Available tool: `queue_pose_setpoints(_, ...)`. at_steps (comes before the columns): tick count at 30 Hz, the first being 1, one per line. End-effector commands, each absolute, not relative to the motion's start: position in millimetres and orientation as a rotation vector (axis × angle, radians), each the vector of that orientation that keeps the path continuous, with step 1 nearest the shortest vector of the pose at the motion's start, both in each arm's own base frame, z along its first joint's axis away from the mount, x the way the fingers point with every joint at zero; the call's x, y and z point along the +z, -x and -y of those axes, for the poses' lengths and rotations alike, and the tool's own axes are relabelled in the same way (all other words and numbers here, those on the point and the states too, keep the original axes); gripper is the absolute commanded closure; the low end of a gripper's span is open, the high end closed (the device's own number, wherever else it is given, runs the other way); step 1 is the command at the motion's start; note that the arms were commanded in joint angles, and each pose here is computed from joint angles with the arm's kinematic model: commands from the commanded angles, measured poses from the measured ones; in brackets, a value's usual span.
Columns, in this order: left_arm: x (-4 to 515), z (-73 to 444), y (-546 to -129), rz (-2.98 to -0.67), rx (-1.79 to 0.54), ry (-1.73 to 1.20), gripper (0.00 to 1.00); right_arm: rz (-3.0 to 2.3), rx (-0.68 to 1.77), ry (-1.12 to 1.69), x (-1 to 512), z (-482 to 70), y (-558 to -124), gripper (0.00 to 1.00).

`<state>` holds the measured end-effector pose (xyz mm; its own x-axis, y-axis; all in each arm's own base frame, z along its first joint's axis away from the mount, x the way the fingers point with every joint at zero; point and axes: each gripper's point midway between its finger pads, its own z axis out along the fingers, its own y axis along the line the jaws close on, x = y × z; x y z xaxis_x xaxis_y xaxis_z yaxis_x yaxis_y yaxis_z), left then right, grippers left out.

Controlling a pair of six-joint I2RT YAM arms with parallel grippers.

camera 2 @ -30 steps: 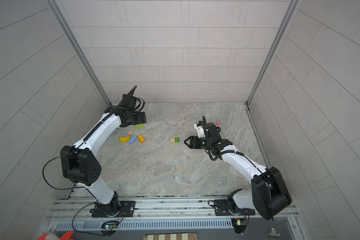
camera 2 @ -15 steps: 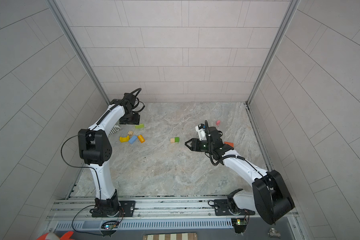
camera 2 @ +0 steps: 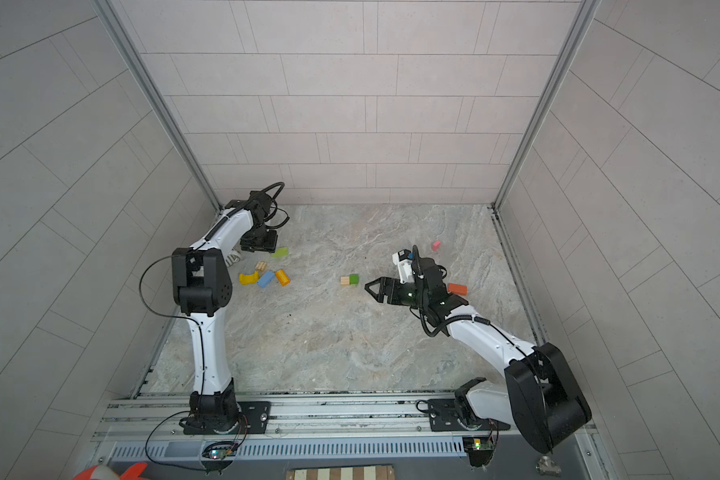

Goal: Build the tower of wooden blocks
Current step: 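Lower the left gripper onto the small wood piece near the mug and grip it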

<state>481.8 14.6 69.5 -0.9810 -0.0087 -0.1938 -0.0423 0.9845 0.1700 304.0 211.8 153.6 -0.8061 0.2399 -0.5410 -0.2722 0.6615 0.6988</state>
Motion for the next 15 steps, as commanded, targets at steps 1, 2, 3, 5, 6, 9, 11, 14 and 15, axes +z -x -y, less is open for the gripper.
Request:
queue_pose_setpoints(1, 62.4, -19.0, -483.0, -2.955, 0.252, 0.03, 0.42, -2.199, 1.088, 0.0, 158.4, -210.2, -308.7, 0.09)
queue_pose_setpoints(2, 58.8, -20.6, -482.6, -2.962, 0.244, 0.04, 0.43, -2.184, 1.098, -0.005, 158.6, -211.0, -310.3, 0.08)
queue_pose_setpoints(3, 57.6, -22.5, -483.0, -2.962, 0.237, 0.05, 0.43, -2.179, 1.108, -0.008, 158.9, -212.3, -311.2, 0.07)
queue_pose_setpoints(5, 56.4, -25.8, -484.1, -2.961, 0.223, 0.06, 0.43, -2.184, 1.128, -0.013, 158.7, -214.9, -312.4, 0.04)
queue_pose_setpoints(6, 56.0, -26.9, -484.3, -2.961, 0.219, 0.06, 0.43, -2.192, 1.13, -0.016, 157.3, -215.3, -312.3, 0.03)
queue_pose_setpoints(9, 56.1, -29.2, -484.7, -2.964, 0.198, 0.04, 0.43, -2.195, 1.131, -0.018, 156.9, -215.5, -312.5, 0.01)
queue_pose_setpoints(11, 52.9, -30.2, -482.2, -2.977, 0.193, 0.032, 0.43, -2.191, 1.13, -0.014, 157.7, -215.5, -312.5, 0.01)
queue_pose_setpoints(14, 46.9, -28.4, -476.8, -2.997, 0.154, 0.041, 0.44, -2.189, 1.121, -0.009, 156.8, -215.3, -313.3, 0.01)
queue_pose_setpoints(15, 44.5, -28.1, -474.9, -3.004, 0.152, 0.041, 0.44, -2.195, 1.118, -0.012, 154.3, -215.1, -313.5, 0.02)
